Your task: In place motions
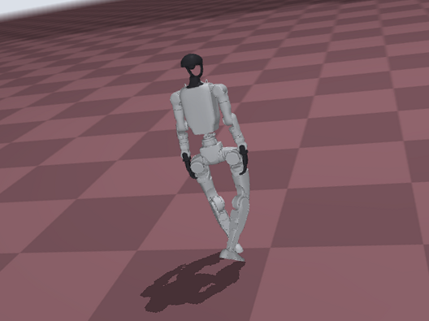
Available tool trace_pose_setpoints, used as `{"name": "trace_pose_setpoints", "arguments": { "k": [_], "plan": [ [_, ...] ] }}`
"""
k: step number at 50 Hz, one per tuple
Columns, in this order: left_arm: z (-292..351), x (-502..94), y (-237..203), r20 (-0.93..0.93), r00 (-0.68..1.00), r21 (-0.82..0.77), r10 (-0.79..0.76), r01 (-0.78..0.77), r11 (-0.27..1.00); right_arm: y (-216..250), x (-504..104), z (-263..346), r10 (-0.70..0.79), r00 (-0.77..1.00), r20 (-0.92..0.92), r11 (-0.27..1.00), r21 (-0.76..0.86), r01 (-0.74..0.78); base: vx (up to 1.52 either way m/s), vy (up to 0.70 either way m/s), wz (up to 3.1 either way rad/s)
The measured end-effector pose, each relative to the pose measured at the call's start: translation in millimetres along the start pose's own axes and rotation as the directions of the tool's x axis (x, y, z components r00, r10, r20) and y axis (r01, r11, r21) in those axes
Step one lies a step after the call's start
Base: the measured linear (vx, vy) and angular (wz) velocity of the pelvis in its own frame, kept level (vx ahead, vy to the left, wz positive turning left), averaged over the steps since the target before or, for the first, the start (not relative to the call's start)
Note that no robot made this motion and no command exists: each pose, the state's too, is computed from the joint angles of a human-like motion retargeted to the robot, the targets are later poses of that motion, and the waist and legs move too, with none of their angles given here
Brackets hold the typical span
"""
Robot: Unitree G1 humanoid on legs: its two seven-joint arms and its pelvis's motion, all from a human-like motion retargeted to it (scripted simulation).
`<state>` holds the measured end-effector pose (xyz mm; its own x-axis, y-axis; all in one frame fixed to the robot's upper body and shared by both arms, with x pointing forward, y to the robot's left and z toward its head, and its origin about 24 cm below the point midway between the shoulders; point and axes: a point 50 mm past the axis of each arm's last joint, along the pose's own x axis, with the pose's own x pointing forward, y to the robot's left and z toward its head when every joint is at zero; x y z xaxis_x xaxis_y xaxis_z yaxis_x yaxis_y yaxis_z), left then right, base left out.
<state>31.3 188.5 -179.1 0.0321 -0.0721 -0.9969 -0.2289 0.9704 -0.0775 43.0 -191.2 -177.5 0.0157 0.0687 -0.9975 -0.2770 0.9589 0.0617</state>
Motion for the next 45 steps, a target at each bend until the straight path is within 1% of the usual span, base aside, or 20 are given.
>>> {"name": "trace_pose_setpoints", "arguments": {
  "k": [5, 8, 10, 15, 18, 20, 23, 25, 28, 32, 35, 40, 45],
  "plan": [
    [64, -12, 12, 0.148, 0.988, 0.248, 0.042, -0.078, 0.966, 17, 2, -32, 0.090, 0.988, -0.124, 0.993, 0.084, -0.080, -0.04, -0.01, 1.92],
    [83, -16, 6, 0.199, 0.979, 0.313, 0.041, -0.104, 0.944, 26, 2, -44, 0.125, 0.979, -0.161, 0.990, 0.092, -0.111, 0.06, -0.03, 1.55],
    [87, -15, -1, 0.218, 0.976, 0.326, 0.025, -0.097, 0.940, 29, 2, -48, 0.124, 0.976, -0.178, 0.991, 0.074, -0.112, 0.07, -0.02, 1.32],
    [69, -9, -13, 0.168, 0.985, 0.294, -0.027, -0.024, 0.956, 24, 3, -36, 0.090, 0.981, -0.172, 0.995, -0.025, -0.096, 0.17, -0.02, 0.91],
    [37, -3, -8, 0.038, 0.999, 0.304, -0.017, 0.004, 0.953, 22, 3, -29, 0.072, 0.987, -0.147, 0.994, -0.066, -0.082, 0.30, -0.07, -0.13],
    [10, -1, -6, -0.069, 0.997, 0.332, 0.021, 0.003, 0.943, 21, 3, -20, 0.065, 0.992, -0.107, 0.995, -0.069, -0.072, 0.23, -0.06, 0.75],
    [-20, -1, -1, -0.161, 0.984, 0.283, 0.081, -0.033, 0.959, 18, 3, -1, 0.038, 0.999, -0.037, 0.993, -0.107, -0.042, 0.13, -0.08, 0.31],
    [-43, -3, 2, -0.221, 0.973, 0.222, 0.068, -0.018, 0.975, 17, 3, 10, 0.022, 1.000, 0.007, 0.991, -0.130, -0.020, 0.19, -0.02, 0.49],
    [-65, -5, 0, -0.291, 0.956, 0.168, 0.036, 0.014, 0.986, 19, 3, 14, 0.030, 0.999, 0.026, 0.993, -0.111, -0.027, 0.20, -0.03, 0.28],
    [-75, -6, 5, -0.301, 0.952, 0.115, 0.048, -0.013, 0.993, 24, 4, 9, 0.065, 0.998, 0.021, 0.996, -0.055, -0.064, 0.16, -0.02, 0.13],
    [-70, -5, 7, -0.275, 0.960, 0.073, 0.042, -0.023, 0.997, 26, 4, 4, 0.083, 0.997, -0.006, 0.996, -0.041, -0.083, 0.10, 0.02, 0.16],
    [-51, -3, 6, -0.208, 0.977, 0.049, 0.043, -0.033, 0.998, 25, 4, -4, 0.084, 0.996, -0.036, 0.993, -0.076, -0.086, 0.03, 0.02, -0.01],
    [-26, 1, -7, -0.116, 0.993, 0.042, 0.014, -0.010, 0.999, 25, 4, -12, 0.058, 0.996, -0.063, 0.993, -0.095, -0.063, 0.01, 0.11, -0.86]
  ]
}}
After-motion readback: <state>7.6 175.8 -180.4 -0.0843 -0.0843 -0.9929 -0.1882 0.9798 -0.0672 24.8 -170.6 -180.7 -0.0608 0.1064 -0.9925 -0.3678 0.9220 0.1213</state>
